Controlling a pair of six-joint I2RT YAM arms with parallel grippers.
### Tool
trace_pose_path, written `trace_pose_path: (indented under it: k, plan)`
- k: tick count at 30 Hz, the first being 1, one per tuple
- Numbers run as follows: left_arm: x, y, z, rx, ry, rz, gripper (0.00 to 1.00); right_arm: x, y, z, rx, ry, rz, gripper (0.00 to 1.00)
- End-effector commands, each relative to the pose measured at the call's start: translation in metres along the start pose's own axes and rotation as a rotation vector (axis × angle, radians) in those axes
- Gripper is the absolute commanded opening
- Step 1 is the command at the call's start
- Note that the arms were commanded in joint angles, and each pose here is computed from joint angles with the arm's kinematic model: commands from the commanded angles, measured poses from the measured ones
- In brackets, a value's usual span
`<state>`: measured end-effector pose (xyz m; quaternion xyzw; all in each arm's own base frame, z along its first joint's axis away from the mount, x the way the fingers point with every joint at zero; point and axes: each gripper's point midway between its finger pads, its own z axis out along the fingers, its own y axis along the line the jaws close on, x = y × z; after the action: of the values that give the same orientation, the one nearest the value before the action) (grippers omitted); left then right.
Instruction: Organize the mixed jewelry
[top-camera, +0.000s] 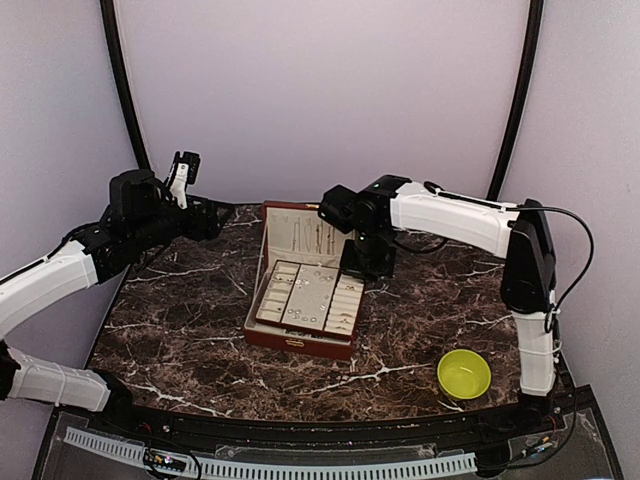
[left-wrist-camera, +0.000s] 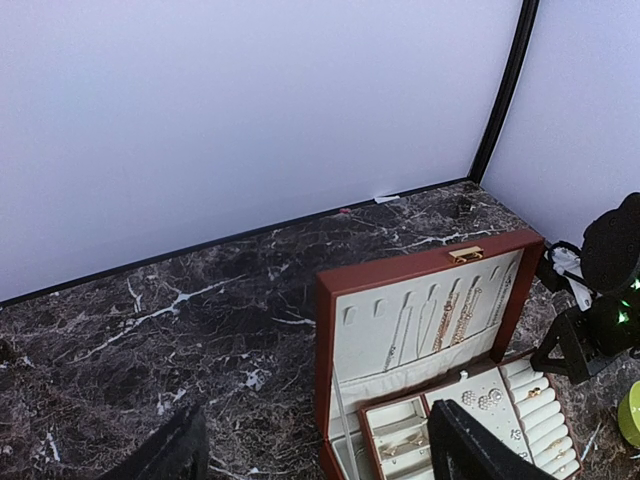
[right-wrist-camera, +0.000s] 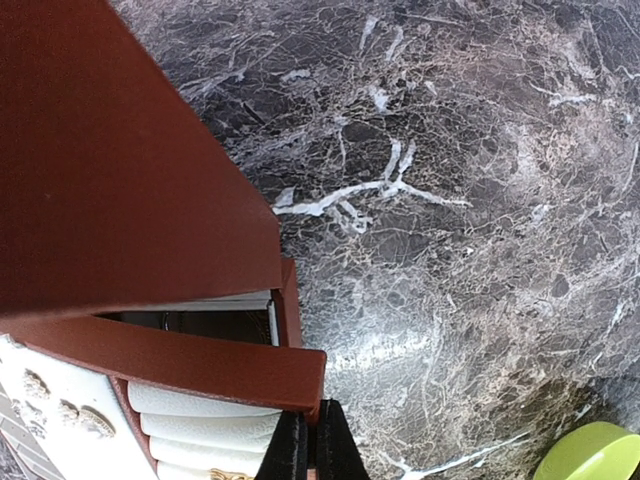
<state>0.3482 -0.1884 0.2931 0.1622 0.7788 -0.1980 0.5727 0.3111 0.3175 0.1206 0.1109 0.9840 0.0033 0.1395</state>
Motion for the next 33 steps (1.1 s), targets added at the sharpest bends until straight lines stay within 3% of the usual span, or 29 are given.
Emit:
trace_pose_path:
  k: [1,12,33]
  plan:
    - [-0.006,-0.002,-0.005,0.011,-0.033,0.007,0.78,0.007,0.030,-0.004,-0.103,0.005,-0.020,0.00]
    - [-0.006,-0.003,-0.005,0.016,-0.033,0.002,0.78,0.012,0.023,0.006,-0.120,-0.007,0.014,0.00]
    - [-0.004,-0.005,-0.004,0.029,-0.028,-0.006,0.78,0.016,0.021,0.008,-0.208,-0.036,0.049,0.11]
